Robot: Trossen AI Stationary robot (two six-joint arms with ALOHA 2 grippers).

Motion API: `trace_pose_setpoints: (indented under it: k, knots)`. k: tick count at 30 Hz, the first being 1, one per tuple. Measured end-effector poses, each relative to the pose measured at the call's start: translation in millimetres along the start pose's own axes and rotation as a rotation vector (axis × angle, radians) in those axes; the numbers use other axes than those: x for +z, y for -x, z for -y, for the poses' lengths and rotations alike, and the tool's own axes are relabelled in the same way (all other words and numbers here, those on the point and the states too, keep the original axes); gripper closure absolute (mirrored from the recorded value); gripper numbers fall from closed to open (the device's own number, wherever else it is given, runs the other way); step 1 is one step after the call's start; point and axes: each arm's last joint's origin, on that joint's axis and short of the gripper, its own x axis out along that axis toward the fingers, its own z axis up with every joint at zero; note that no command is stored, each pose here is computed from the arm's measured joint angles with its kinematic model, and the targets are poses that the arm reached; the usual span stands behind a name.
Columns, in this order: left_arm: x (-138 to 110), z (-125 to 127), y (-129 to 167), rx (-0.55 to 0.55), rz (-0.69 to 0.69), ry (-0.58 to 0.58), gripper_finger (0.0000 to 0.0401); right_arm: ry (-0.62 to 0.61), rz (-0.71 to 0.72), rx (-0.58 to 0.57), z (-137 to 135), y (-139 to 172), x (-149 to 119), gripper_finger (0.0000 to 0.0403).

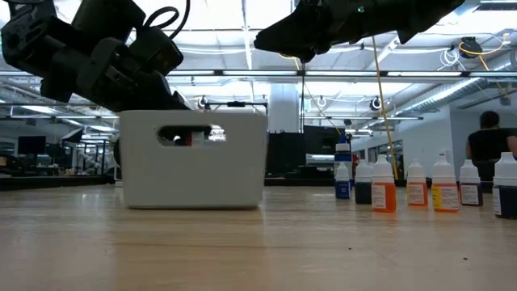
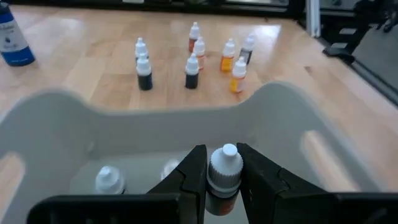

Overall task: Pick & Place food coloring
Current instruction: Put the red food coloring bottle into the bin

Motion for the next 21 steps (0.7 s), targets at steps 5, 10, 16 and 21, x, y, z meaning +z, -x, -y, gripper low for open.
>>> trace_pose_setpoints:
  k: [5,10,16,21]
  knots:
    - [14,4,7,-0.032,0.079,-0.045,0.0328,0.008,-0.061,0.034,-10,-4,-9,0.0314]
    - [22,5,12,-0.03,0.109,-0.064,0.0328,-0.043,-0.085,0.049,-16,-6,-13,0.0314]
    - [22,4,13,-0.006,0.107,-0.071,0.0328,-0.073,-0.083,0.064,-25,-18,-27,0.0314]
    - [22,4,13,0.006,0.109,-0.069,0.0328,-0.046,-0.112,0.1,-30,-33,-39,0.0293]
